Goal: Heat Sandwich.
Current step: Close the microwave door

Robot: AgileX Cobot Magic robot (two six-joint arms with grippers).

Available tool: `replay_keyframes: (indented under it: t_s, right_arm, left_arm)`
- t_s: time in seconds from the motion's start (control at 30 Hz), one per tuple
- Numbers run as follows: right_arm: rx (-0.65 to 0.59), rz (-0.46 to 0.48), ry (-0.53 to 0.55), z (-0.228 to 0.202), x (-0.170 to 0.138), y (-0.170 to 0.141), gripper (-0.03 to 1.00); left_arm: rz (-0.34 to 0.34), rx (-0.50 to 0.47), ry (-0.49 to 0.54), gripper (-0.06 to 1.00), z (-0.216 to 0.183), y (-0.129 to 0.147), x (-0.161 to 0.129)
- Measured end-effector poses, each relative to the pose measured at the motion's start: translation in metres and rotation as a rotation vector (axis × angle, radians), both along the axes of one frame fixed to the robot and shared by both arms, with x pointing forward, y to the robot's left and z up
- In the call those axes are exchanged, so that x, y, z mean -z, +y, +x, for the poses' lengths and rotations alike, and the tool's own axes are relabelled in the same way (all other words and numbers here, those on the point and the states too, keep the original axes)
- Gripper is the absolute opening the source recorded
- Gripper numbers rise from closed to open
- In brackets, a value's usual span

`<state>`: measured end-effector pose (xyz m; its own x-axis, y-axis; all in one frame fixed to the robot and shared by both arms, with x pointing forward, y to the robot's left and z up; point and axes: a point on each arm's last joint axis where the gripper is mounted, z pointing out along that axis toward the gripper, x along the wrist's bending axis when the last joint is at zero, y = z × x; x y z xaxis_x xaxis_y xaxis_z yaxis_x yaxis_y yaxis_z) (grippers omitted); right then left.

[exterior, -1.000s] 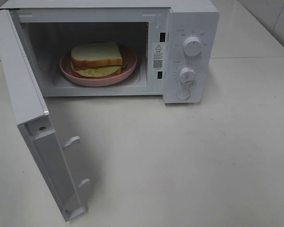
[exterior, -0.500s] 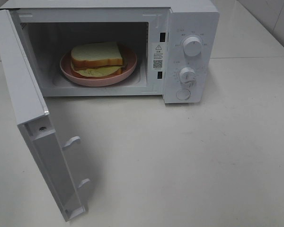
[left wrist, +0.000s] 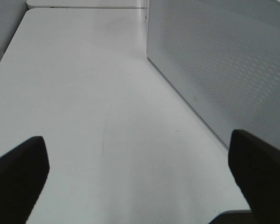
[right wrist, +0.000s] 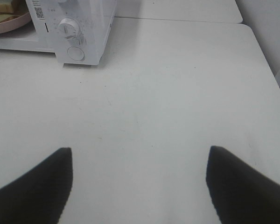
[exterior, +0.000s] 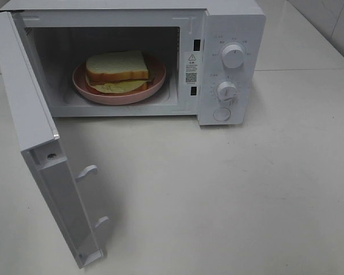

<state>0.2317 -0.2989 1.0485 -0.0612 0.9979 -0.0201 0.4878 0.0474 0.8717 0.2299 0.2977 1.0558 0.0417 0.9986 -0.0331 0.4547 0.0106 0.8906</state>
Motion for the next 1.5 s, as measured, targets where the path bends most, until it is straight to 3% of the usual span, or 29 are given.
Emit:
replay_keyframes:
  t_s: [1.5]
  right_arm:
    - [0.000, 0.000, 0.000, 0.0000, 0.0000, 0.0000, 0.76]
  left_arm:
    - [-0.006, -0.002, 0.025, 0.99, 0.0040, -0.0001, -0.0005]
